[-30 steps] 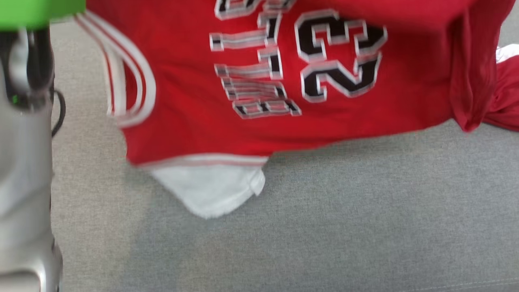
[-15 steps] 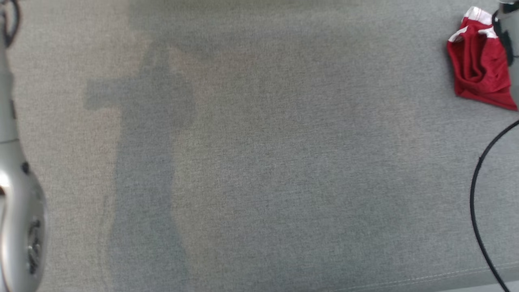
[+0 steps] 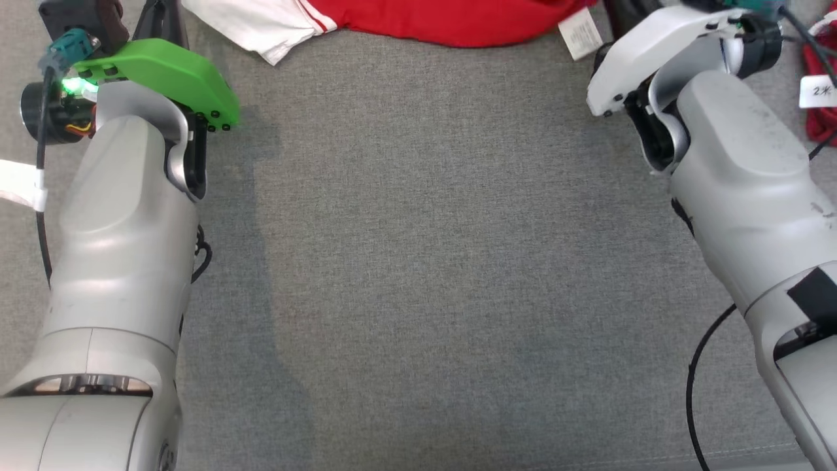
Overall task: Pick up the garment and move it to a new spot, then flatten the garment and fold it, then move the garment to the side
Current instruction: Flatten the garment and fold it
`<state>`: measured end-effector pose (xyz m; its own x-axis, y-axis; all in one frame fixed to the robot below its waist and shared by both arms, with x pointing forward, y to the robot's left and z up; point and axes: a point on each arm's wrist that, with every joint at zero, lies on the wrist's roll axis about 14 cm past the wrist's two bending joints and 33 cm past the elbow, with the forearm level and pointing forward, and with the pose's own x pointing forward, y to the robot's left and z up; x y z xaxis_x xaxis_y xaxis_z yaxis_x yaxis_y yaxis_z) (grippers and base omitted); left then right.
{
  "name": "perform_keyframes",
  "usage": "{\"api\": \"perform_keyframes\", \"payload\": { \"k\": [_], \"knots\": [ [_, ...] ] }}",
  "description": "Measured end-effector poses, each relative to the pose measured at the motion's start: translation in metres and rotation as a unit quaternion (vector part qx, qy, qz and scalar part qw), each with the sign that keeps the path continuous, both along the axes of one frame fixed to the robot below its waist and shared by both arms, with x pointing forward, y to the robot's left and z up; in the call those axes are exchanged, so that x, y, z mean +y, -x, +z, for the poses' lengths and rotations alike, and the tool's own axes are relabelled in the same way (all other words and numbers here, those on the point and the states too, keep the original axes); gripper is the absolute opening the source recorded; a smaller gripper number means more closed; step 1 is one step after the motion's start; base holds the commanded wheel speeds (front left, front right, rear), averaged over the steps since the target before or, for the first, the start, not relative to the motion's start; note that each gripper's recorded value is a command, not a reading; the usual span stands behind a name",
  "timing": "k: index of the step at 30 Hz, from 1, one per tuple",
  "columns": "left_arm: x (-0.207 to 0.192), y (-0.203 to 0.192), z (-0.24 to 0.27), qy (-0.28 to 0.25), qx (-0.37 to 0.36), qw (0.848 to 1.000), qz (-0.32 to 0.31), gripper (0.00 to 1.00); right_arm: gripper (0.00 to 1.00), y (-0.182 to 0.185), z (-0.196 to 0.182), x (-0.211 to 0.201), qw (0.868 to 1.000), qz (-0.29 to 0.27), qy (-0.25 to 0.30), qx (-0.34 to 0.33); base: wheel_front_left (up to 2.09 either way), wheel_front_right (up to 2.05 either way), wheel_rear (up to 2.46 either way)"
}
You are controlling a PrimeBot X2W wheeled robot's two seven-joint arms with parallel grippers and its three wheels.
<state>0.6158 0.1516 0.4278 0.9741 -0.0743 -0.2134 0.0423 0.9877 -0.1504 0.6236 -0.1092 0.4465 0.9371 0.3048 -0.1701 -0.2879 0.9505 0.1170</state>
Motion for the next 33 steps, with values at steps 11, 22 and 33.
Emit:
{"api": "perform_keyframes", "payload": {
  "k": [11,22,33],
  "knots": [
    [0.029,0.064,-0.019,0.032,-0.022,0.998,0.049,0.0,0.0,0.08,-0.036,-0.004,0.997,-0.003,-0.073,0.021,0.0,0.0,0.0],
    [0.069,0.197,-0.022,0.026,-0.012,0.993,0.113,0.0,0.0,0.191,-0.043,-0.03,0.995,-0.023,-0.085,0.041,0.0,0.0,0.0],
    [0.051,0.274,0.012,0.04,0.041,0.992,0.111,0.0,0.0,0.265,-0.046,-0.05,0.992,-0.034,-0.065,0.104,0.0,0.0,0.0]
  ]
}}
